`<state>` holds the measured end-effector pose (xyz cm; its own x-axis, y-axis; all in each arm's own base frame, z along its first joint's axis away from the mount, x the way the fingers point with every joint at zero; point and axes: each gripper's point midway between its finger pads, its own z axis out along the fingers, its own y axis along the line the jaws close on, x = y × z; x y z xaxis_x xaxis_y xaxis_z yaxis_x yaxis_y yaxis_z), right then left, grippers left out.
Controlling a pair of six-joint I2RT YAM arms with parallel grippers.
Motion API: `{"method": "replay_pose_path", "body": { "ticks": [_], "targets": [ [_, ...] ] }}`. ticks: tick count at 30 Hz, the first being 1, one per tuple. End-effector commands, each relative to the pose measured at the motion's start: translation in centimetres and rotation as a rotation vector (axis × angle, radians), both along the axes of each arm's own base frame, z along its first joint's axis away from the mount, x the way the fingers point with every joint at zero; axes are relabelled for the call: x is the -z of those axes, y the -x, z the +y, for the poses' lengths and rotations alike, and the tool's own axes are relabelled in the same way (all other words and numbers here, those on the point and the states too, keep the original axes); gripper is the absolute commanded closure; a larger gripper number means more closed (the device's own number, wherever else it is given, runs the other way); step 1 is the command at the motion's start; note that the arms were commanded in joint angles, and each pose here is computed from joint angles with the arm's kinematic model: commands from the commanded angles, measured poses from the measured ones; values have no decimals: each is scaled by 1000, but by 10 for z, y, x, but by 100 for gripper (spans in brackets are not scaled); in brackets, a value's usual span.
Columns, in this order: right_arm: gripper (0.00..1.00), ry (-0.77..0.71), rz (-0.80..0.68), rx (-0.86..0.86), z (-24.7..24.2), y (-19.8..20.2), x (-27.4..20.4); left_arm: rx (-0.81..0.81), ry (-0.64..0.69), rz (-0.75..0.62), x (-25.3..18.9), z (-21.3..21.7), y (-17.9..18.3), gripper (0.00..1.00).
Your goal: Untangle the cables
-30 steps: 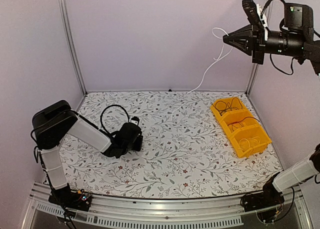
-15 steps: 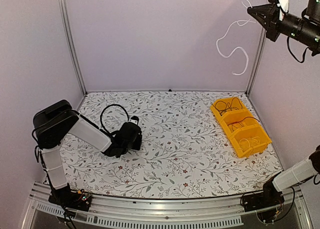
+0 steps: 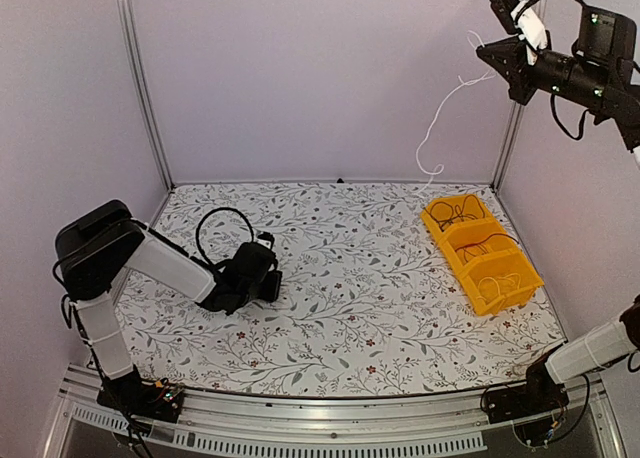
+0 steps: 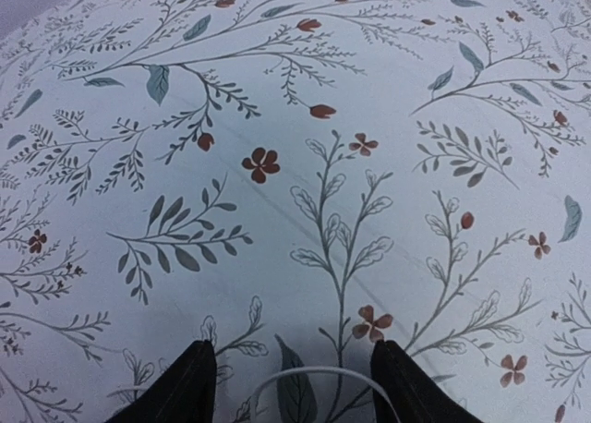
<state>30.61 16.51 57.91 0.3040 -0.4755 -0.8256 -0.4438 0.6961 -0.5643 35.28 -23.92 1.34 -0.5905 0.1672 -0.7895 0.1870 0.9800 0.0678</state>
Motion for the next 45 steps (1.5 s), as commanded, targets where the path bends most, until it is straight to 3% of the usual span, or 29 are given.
{"method": "replay_pose_path", "body": {
  "ticks": [1, 12, 18, 26, 34, 37, 42, 45],
  "targets": [
    [100, 24, 148, -93, 23, -15, 57, 32, -3, 12, -23, 5, 5, 40],
    [100, 60, 520, -409, 80, -15, 212, 127, 145, -143, -123, -13, 5, 34],
    [100, 42, 633, -554, 97, -2, 250, 245, 264, -235, -173, -29, 17, 33],
    [100, 42, 700, -579, 101, -1, 270, 409, 358, -274, -243, -58, 34, 33],
    [100, 30, 728, -609, 104, 4, 275, 468, 297, -208, -276, -71, 33, 32],
    [100, 29, 732, -612, 104, 5, 275, 492, 317, -174, -277, -76, 36, 26],
    [100, 27, 735, -616, 104, 5, 274, 536, 508, 41, -258, -90, 45, 22],
    [100, 28, 739, -615, 104, 6, 275, 504, 515, 174, -231, -91, 46, 25]
  ]
}}
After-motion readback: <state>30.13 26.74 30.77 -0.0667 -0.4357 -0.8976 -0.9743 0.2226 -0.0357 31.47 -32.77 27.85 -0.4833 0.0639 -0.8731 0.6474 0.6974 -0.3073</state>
